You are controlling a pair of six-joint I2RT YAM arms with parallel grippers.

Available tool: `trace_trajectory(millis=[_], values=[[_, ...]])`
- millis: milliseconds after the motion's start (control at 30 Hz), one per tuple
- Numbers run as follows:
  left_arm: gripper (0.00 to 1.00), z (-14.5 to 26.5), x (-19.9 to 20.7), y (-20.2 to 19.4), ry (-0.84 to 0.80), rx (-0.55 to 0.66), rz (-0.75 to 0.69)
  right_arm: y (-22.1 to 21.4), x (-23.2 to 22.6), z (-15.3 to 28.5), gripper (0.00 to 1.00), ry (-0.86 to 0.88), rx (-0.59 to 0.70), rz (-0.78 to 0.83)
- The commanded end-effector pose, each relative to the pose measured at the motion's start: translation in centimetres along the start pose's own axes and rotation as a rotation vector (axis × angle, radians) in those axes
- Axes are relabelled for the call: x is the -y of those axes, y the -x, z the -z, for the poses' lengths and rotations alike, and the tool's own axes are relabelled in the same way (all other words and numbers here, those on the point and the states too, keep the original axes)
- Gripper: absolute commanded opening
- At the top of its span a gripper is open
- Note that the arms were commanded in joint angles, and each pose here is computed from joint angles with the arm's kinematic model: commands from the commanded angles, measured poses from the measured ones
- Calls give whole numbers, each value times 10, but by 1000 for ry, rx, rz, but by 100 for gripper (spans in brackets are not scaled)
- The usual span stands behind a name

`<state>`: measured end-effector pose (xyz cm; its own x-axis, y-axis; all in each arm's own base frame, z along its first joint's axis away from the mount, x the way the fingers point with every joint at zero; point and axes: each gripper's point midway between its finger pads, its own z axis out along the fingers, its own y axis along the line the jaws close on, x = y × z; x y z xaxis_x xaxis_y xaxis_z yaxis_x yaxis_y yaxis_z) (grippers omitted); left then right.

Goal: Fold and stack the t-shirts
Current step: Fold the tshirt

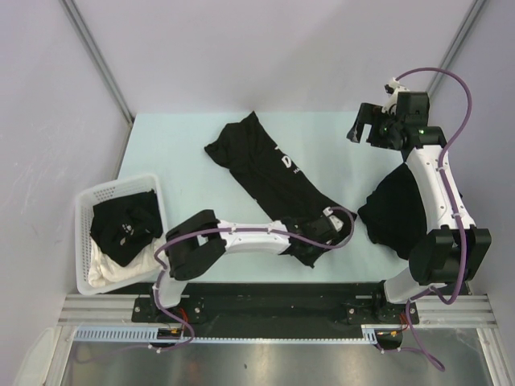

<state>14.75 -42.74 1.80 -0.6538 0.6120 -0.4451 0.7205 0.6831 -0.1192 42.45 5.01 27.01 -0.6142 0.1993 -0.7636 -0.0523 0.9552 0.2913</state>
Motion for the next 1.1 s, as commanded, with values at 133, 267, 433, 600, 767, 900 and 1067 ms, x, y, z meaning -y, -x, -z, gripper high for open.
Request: trace_trajectory(millis=[133, 267, 433, 600, 767, 900, 1067], values=[[0, 24, -32, -78, 79, -195, 56, 18, 4, 0, 100, 20, 58, -18], [0, 27, -29, -83, 57, -202, 73, 18, 6, -3, 100, 22, 58, -24], [0, 24, -29, -90, 61, -234, 66, 19, 7, -5, 100, 21, 56, -28], [0, 33, -36, -106, 65, -239, 64, 15, 9, -6, 100, 15, 43, -28], [0, 36, -38, -104, 70, -233, 65, 14, 10, -6, 100, 14, 42, -29], [4, 37, -28, -81, 43, -174, 51, 14, 10, -5, 100, 12, 44, -31], [26, 39, -21, -57, 38, -130, 23, 12, 11, -6, 100, 11, 35, -31]])
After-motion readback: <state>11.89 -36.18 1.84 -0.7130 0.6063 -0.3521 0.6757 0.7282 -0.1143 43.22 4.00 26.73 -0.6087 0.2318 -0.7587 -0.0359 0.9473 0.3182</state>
